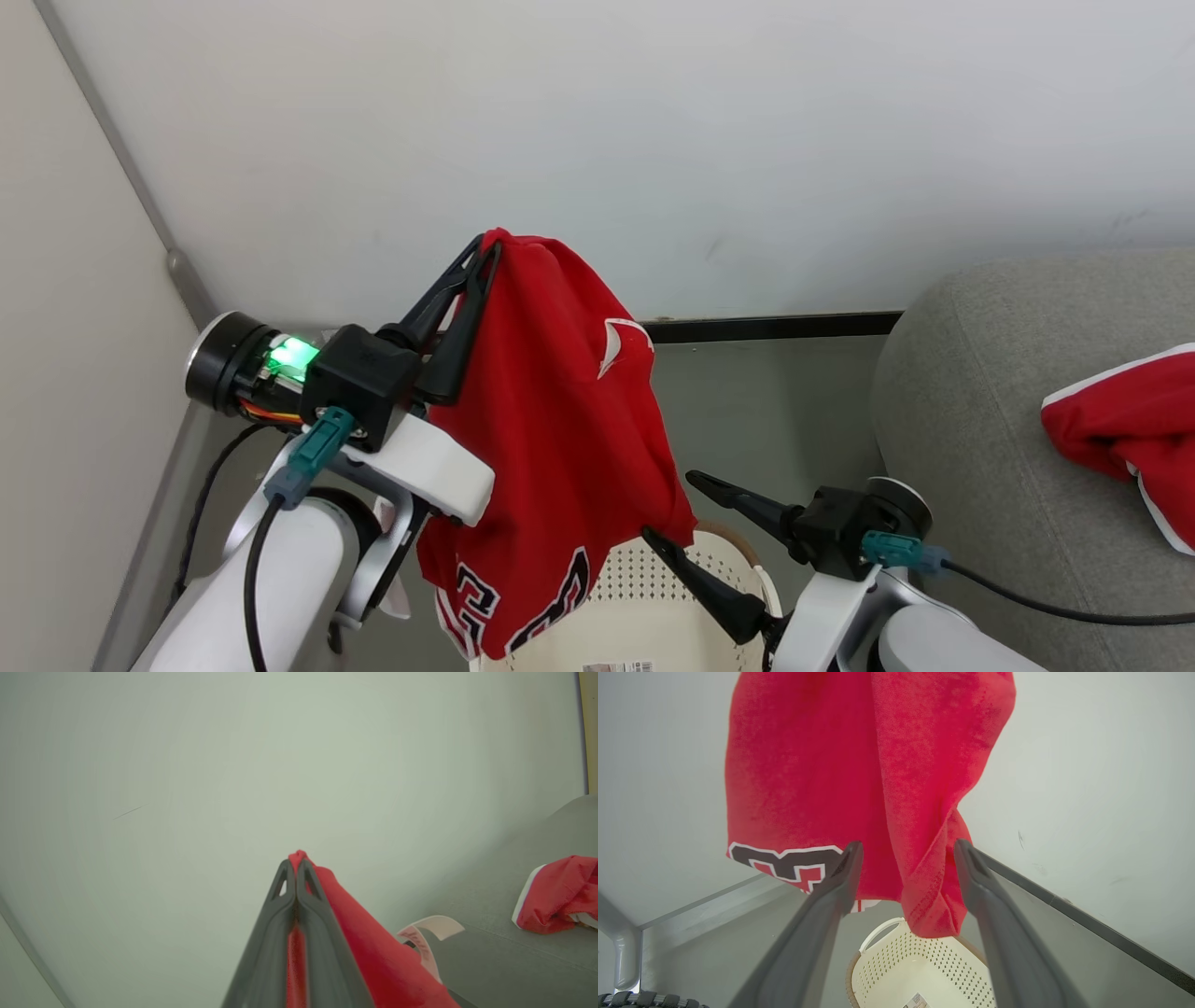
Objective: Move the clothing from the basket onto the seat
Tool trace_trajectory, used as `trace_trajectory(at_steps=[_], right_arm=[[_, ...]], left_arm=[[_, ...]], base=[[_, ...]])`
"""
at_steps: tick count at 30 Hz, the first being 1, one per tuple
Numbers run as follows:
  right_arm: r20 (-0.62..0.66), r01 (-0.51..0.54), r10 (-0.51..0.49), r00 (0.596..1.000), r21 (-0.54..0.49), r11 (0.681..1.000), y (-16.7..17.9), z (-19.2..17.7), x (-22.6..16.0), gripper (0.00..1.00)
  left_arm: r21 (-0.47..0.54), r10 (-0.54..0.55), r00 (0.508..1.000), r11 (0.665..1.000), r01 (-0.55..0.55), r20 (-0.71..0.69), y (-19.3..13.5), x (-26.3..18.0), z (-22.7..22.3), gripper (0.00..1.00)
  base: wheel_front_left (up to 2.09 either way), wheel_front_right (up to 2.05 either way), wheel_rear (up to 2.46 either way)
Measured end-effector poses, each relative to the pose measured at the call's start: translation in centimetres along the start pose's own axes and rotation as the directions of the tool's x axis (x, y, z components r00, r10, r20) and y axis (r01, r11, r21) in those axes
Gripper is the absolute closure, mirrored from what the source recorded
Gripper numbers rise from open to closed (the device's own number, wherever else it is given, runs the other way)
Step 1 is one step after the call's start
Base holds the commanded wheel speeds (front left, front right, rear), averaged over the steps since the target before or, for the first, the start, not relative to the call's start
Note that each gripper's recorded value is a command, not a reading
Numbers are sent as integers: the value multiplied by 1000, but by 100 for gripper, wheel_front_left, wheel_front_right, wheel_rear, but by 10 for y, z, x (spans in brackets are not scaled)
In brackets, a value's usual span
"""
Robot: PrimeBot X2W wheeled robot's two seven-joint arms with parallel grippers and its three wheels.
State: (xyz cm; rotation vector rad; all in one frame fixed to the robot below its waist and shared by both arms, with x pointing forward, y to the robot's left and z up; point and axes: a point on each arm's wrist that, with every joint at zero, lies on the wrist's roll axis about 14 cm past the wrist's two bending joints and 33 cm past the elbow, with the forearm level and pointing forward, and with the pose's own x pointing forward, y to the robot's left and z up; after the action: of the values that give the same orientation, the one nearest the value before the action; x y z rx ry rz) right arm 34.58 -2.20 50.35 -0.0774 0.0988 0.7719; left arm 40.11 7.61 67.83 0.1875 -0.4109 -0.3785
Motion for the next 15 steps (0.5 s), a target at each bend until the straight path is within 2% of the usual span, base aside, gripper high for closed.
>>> trace_trajectory(at_steps=[9, 15], right_arm=[[-33, -27, 27, 999, -12, 1000, -1, -4, 10, 0], [-54, -12, 10, 998, -27, 1000, -15, -9, 14, 0]], left_arm=[[-12, -35, 999, 999, 35, 3, -13, 1, 7, 100], [-14, -48, 999, 999, 48, 8, -18, 1, 13, 100]], base=[[0, 0, 0], [0, 0, 0]])
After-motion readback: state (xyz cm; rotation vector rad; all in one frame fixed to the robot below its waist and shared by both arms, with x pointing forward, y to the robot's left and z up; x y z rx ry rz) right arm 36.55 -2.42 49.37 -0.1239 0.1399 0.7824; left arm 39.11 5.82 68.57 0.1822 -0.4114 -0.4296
